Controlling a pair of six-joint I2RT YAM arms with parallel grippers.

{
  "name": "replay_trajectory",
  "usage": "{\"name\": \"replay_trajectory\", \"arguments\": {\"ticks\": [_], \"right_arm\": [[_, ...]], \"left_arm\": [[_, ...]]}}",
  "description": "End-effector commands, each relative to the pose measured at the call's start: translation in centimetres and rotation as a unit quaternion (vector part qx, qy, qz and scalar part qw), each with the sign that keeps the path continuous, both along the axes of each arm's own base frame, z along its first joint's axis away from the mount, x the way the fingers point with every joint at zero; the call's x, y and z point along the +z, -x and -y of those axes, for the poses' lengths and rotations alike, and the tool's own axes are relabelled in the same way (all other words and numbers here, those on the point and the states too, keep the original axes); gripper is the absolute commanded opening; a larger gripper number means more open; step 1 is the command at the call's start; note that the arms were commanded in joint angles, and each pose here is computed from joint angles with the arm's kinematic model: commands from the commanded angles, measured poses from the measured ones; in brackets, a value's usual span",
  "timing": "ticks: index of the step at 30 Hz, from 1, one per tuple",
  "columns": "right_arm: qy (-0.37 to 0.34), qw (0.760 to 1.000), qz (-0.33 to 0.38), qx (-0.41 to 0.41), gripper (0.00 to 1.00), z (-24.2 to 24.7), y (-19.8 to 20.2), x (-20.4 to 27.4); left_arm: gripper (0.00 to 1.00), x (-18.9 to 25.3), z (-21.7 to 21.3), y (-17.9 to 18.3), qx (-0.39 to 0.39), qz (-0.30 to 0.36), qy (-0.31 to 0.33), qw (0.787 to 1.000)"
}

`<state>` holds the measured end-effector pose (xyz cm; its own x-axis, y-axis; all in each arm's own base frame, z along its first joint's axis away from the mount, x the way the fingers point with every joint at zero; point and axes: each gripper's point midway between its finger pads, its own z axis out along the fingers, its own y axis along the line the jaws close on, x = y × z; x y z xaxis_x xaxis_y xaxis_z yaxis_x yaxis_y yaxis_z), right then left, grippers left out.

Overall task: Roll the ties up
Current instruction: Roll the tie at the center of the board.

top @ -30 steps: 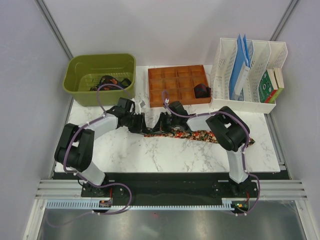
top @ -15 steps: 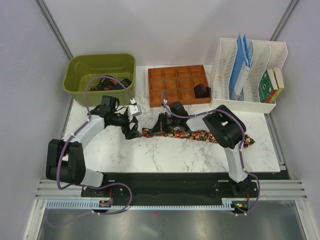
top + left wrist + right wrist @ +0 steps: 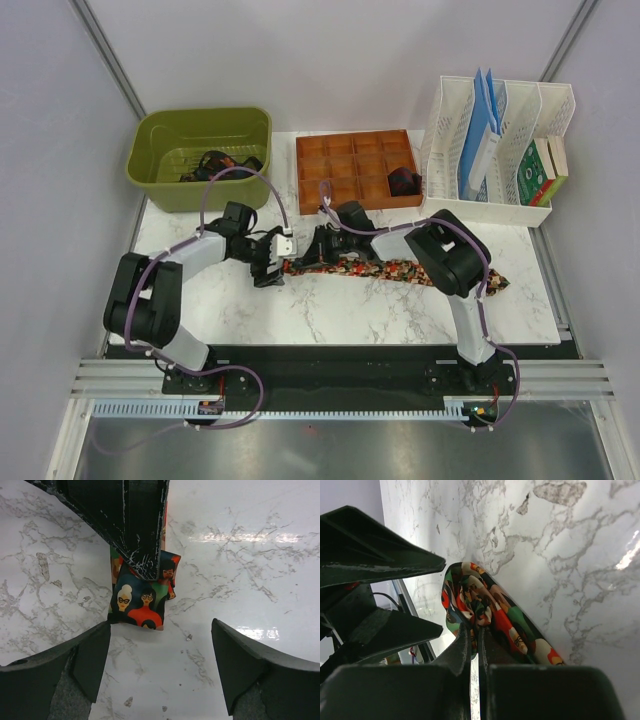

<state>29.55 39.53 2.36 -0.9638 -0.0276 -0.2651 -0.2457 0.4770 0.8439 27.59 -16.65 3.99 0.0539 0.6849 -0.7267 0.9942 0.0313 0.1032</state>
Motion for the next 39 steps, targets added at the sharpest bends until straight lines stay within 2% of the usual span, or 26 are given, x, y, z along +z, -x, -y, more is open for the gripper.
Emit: {"name": "replay_trajectory", "arguments": {"ticks": [1, 6, 12, 17, 19, 21, 22, 25, 27, 30, 31, 34, 39], "right_arm": [[-0.002, 0.999, 0.04, 0.012, 0.0, -0.8, -1.0, 1.7], [-0.002, 0.999, 0.038, 0.014, 0.0, -1.0, -1.2, 1.4], [-0.007, 0.999, 0.031, 0.007, 0.0, -0.9, -1.4, 1.1], [-0.017, 0.999, 0.038, 0.003, 0.0, -1.2, -1.8, 1.8], [-0.02, 0.999, 0.039, 0.003, 0.0, -1.3, -1.9, 2.0], [-0.02, 0.999, 0.038, 0.003, 0.0, -1.2, -1.7, 2.0], [-0.021, 0.999, 0.037, 0.002, 0.0, -1.2, -1.7, 2.1], [-0.023, 0.999, 0.031, 0.003, 0.0, -1.0, -1.3, 2.2], [-0.024, 0.999, 0.025, 0.003, 0.0, -0.8, -0.9, 1.9], [-0.022, 1.0, 0.02, 0.006, 0.0, -0.6, -0.6, 1.0], [-0.022, 1.0, 0.018, 0.006, 0.0, -0.6, -0.6, 0.6], [-0.022, 1.0, 0.012, 0.008, 0.0, -0.5, -0.5, -0.3], [-0.024, 1.0, 0.001, 0.008, 0.0, -0.2, -0.4, -1.2]], "left_arm": [[0.9, 0.7, 1.2, -2.7, -0.033, 0.066, -0.003, 0.997], [0.91, 0.4, 2.2, -4.2, -0.016, 0.07, -0.013, 0.997], [0.8, -0.7, 2.7, -4.4, -0.001, 0.048, -0.028, 0.998], [0.64, -1.4, 2.9, -3.3, -0.009, 0.038, -0.039, 0.998], [0.52, -1.6, 3.0, -2.8, -0.014, 0.035, -0.046, 0.998], [0.44, -1.5, 2.8, -2.4, -0.014, 0.027, -0.051, 0.998], [0.35, -1.1, 2.8, -2.2, -0.01, 0.021, -0.051, 0.998], [0.27, -0.2, 2.7, -1.0, 0.003, -0.004, -0.048, 0.999], [0.28, -0.5, 2.3, 0.1, 0.005, -0.013, -0.052, 0.999], [0.43, -0.1, 1.7, 1.0, 0.009, -0.007, -0.051, 0.999], [0.52, -0.1, 1.6, 1.2, 0.011, -0.009, -0.051, 0.999], [0.63, -0.4, 0.9, 1.3, 0.018, -0.002, -0.057, 0.998], [0.66, -0.5, 0.5, -0.3, 0.039, 0.003, -0.058, 0.998]]}}
